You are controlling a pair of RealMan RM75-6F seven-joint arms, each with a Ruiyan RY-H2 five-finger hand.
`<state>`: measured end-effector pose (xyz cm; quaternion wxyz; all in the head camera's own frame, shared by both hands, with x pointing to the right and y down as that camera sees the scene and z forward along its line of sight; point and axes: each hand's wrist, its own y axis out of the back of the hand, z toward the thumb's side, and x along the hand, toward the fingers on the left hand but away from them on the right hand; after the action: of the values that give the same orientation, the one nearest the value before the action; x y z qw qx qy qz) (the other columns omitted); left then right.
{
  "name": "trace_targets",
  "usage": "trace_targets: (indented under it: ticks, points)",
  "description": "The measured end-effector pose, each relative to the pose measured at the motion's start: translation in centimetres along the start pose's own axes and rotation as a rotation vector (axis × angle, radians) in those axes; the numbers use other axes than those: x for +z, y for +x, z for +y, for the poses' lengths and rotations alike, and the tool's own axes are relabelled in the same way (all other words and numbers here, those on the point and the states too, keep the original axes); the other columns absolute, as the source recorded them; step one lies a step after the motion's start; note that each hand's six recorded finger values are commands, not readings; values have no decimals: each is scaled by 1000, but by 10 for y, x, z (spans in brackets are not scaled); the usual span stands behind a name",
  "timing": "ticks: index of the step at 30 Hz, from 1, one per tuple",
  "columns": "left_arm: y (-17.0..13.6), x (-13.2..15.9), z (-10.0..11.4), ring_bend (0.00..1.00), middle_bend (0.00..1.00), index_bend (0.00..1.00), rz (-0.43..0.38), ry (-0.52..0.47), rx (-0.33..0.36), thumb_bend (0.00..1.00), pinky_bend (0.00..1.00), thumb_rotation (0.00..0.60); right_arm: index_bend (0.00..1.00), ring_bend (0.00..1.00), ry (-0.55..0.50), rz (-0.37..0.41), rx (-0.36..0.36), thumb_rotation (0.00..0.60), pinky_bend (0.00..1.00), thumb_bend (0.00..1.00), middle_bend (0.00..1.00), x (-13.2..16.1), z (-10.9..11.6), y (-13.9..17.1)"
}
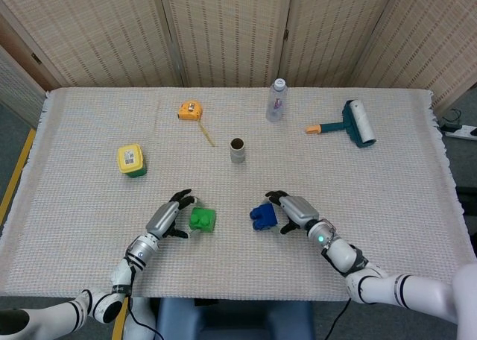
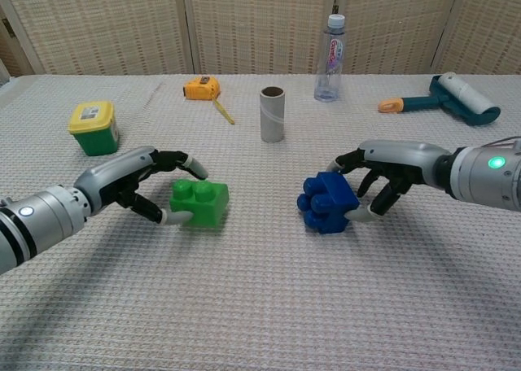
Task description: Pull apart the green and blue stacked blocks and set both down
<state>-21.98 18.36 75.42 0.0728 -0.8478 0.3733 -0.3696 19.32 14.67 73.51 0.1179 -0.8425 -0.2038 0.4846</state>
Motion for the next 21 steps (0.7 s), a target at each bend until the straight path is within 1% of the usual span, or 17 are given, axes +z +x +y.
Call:
trace_targets:
  ticks: [1,3,6,12,15,17,19,21]
  points:
    - [0,0,1,0,0,27,1,0,2,433,0,600,1,0,7,3,4,600,98,397,0,1,1,2]
    - [2,2,3,0,0,1,1,-4,11,433,0,600,0,0,23,8,8,600,69,398,0,2,4,5]
    - [5,5,7,0,0,0,0,-13,27,433,0,600,0,0,51,24,12,600,50,395,0,7,8,12]
    - [5,9,9,0,0,0,-9,17,22,432,0,600,0,0,66,60,1,600,26,394,0,21,21,33]
    - [2,14,11,0,0,0,-23,29,15,432,0,600,0,0,68,82,-20,600,10,393,0,28,32,47]
    - [-2,19,15,0,0,0,-37,44,6,433,0,600,0,0,80,98,-48,600,2,393,0,31,42,58]
    - [-7,22,20,0,0,0,-50,73,1,435,0,600,0,0,112,114,-85,600,0,393,0,32,51,68]
    - [-15,24,32,0,0,0,-57,122,10,437,0,600,0,0,157,126,-130,600,0,393,0,31,58,76]
